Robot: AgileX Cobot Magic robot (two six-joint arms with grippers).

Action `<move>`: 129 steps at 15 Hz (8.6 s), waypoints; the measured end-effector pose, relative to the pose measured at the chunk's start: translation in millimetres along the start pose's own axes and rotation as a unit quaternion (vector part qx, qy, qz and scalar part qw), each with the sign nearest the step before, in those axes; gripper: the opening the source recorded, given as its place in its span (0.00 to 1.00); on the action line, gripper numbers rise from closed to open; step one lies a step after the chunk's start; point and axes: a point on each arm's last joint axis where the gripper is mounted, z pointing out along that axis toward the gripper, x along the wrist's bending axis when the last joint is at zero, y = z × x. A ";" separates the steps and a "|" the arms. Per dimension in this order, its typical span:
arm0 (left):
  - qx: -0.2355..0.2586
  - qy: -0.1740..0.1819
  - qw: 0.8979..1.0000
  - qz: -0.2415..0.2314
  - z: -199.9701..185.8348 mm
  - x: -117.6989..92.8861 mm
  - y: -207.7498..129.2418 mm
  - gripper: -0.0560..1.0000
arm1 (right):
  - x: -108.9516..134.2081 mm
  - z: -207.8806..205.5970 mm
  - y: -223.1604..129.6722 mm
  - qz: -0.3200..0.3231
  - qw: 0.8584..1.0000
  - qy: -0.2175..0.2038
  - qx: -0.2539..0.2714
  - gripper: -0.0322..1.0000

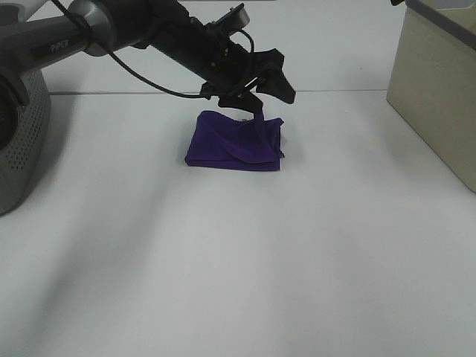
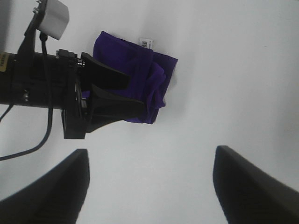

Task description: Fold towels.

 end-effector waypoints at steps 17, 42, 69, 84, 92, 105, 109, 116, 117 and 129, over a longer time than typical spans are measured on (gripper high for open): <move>-0.087 0.344 0.934 0.038 -216.8 8.4 72.3 0.72 | 86.1 175.5 -18.7 -0.235 0.949 0.199 0.061 0.74; -0.089 0.293 0.951 0.034 -211.4 1.5 72.2 0.72 | -67.3 271.6 -9.2 -0.085 0.992 0.076 0.061 0.73; -0.076 0.287 0.954 0.026 -200.1 10.9 69.6 0.72 | -29.1 301.1 -24.3 -0.120 0.977 0.163 0.068 0.69; -0.073 0.417 0.906 0.016 -317.6 -49.3 25.0 0.88 | 3.6 -67.0 -40.4 -0.062 0.992 -0.102 -0.030 0.79; -0.104 0.425 0.899 0.019 -399.6 -128.2 -205.9 0.88 | 22.0 -216.7 -284.1 -0.047 0.971 -0.092 -0.214 0.79; -0.242 0.373 0.889 0.113 -390.4 -131.0 -410.8 0.87 | -2.2 -134.9 -410.9 -0.079 0.966 -0.093 -0.229 0.79; -0.259 0.345 0.894 0.119 -383.3 -130.6 -407.0 0.85 | -3.0 -128.0 -401.6 -0.085 0.954 -0.091 -0.274 0.79; -0.292 0.422 0.857 0.045 -381.9 -131.5 -405.8 0.85 | -2.4 -128.0 -400.9 -0.054 0.950 -0.124 -0.280 0.79; -0.294 0.426 0.855 0.041 -381.9 -131.5 -405.8 0.85 | -2.3 -128.0 -400.9 -0.048 0.950 -0.131 -0.281 0.79; -0.294 0.427 0.854 0.041 -381.9 -131.5 -405.8 0.85 | -2.0 -127.8 -400.7 -0.032 0.947 -0.148 -0.282 0.79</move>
